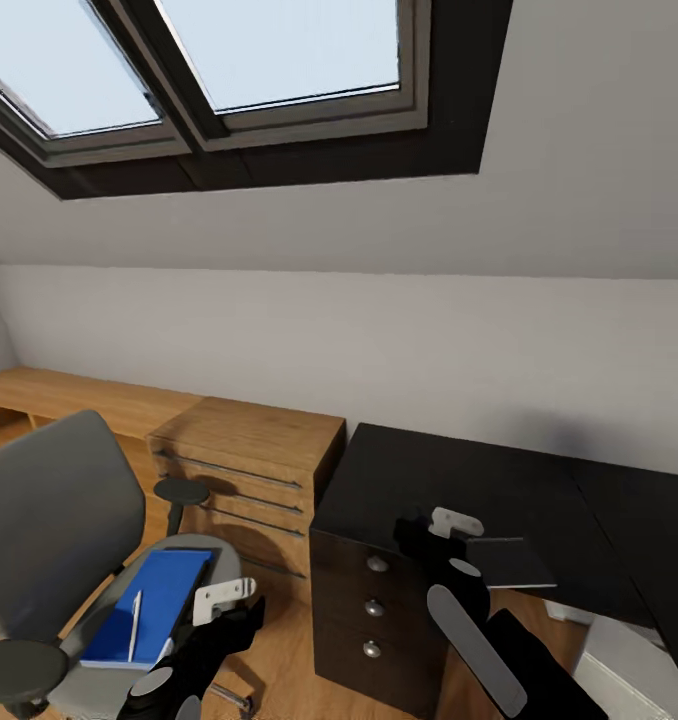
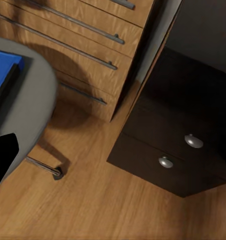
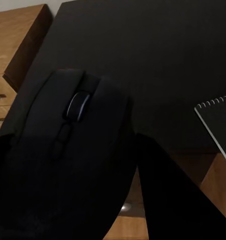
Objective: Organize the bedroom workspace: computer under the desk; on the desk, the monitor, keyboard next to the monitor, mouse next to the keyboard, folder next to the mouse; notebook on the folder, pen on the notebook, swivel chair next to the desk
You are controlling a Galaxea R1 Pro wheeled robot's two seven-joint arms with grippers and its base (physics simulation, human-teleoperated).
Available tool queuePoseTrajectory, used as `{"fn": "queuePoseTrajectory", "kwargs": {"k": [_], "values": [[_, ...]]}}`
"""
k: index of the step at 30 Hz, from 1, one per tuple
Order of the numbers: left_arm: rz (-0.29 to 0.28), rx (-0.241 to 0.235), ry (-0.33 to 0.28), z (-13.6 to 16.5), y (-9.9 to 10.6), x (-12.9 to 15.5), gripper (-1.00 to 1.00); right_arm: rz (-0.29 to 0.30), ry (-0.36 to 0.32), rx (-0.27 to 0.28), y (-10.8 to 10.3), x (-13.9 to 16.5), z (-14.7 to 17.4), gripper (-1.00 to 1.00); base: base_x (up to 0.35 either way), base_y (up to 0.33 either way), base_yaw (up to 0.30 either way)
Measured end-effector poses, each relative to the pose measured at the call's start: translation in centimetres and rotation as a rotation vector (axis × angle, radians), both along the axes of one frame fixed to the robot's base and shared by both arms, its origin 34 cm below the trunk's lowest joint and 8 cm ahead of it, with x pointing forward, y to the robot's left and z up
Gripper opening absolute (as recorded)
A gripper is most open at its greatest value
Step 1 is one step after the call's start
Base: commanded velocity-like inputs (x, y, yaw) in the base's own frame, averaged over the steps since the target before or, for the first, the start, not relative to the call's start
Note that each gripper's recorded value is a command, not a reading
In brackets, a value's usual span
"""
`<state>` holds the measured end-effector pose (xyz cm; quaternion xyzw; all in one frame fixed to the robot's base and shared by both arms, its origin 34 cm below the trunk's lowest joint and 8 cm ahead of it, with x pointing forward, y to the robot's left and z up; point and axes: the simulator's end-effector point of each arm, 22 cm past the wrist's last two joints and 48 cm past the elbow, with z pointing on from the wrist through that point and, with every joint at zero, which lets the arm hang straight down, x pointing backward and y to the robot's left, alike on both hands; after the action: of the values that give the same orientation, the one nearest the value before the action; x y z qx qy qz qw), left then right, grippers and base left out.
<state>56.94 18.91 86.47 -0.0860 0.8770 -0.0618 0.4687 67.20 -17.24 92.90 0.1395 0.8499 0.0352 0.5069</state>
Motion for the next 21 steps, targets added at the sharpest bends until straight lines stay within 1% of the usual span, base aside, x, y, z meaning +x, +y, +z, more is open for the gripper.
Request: {"fn": "queuePoseTrajectory", "kwargs": {"k": [6,8,11,15,16,17,19,20,21], "values": [[0.001,0.002,-0.003,0.0,-0.1,0.0,1.0,-0.007,-0.002,-0.003,-0.3,0.0,0.0,-1.0,-0.008,0.006,-0.029],[0.0,0.002,-0.002,0.0,-0.1,0.0,1.0,-0.022,-0.005,0.003,-0.9,0.2,0.2,-1.0,0.0,0.0,-0.121],[-0.002,0.0,0.004,-0.2,-0.1,-0.1,1.0,-0.053,-0.005,0.015,-2.1,0.5,0.3,-1.0,0.0,0.0,-0.19],[-0.006,-0.001,0.024,-1.1,-0.4,-0.3,1.0,-0.108,0.006,0.029,-4.5,0.9,-0.2,-1.0,0.0,0.0,-0.224],[-0.007,0.0,0.039,-1.8,-0.5,-0.5,1.0,-0.126,0.008,0.035,-5.2,1.1,-0.2,-1.0,0.0,0.0,-0.234],[-0.008,0.002,0.051,-2.3,-0.5,-0.7,1.0,-0.134,0.009,0.038,-5.5,1.1,-0.2,-1.0,0.0,0.0,-0.237],[-0.013,0.012,0.109,-4.9,-0.6,-1.6,1.0,-0.151,0.012,0.043,-6.2,1.2,-0.3,-1.0,0.0,0.0,-0.239],[-0.014,0.015,0.125,-5.6,-0.6,-1.9,1.0,-0.154,0.014,0.044,-6.3,1.2,-0.4,-1.0,0.0,0.0,-0.241],[-0.016,0.018,0.155,-6.8,-0.6,-2.4,1.0,-0.157,0.016,0.044,-6.5,1.2,-0.4,-1.0,0.0,0.0,-0.241]]}}
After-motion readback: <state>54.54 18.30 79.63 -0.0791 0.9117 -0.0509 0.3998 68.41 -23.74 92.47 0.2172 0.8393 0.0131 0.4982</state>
